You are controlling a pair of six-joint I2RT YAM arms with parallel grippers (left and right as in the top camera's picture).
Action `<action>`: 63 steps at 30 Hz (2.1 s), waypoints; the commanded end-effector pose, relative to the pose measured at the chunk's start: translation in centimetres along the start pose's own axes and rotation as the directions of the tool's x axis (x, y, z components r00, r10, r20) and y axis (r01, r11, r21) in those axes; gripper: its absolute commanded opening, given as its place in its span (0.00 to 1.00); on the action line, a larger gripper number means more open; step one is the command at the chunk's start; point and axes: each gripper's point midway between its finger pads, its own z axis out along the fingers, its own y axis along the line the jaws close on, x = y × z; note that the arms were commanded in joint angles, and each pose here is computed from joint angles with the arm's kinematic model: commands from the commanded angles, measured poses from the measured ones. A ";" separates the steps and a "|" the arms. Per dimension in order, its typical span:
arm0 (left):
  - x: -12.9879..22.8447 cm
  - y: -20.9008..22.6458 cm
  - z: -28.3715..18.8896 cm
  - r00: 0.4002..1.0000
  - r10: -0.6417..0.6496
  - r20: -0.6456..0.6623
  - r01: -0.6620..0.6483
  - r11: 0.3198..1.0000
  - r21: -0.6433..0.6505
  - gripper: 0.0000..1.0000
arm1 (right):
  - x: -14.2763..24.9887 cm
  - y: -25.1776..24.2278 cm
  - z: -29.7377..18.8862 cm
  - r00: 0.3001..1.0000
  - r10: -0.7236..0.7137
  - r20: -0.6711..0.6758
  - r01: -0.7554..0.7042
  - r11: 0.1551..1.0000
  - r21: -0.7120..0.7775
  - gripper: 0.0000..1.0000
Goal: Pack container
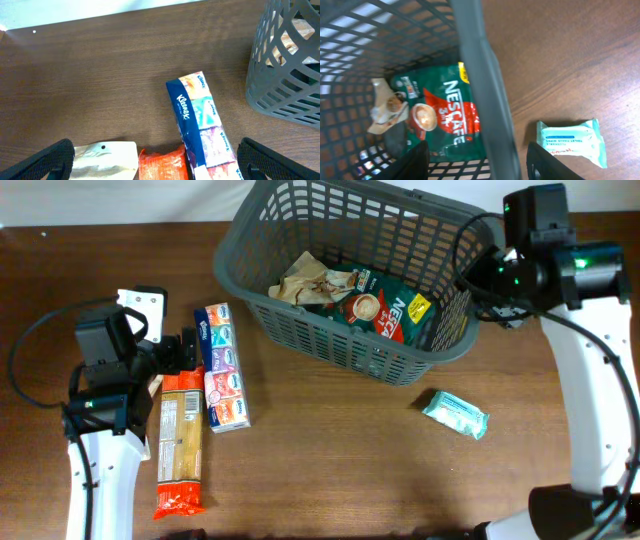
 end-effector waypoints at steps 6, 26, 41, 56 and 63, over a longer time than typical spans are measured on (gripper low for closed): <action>-0.8 0.3 -0.3 1.000 0.015 0.017 -0.014 1.000 -0.007 0.99 | 0.3 -0.9 1.9 1.000 -0.012 -0.029 0.014 0.997 0.074 0.56; -0.8 0.3 -0.3 1.000 0.015 0.017 -0.014 1.000 -0.007 0.99 | 0.4 -3.9 3.6 0.998 -0.058 -0.031 0.063 0.969 0.238 0.07; -0.8 0.3 -0.3 1.000 0.015 0.017 -0.014 1.000 -0.007 0.99 | -2.2 -6.5 2.7 0.929 -0.370 -0.020 0.346 0.847 0.405 0.08; -0.8 0.3 -0.3 1.000 0.015 0.017 -0.014 1.000 -0.007 0.99 | -5.2 -5.4 3.8 0.736 -0.676 -0.048 0.620 0.643 0.449 0.08; -0.8 0.3 -0.3 1.000 0.015 0.017 -0.014 1.000 -0.007 0.99 | -6.7 -3.9 5.2 0.650 -0.759 -0.037 0.689 0.568 0.449 0.08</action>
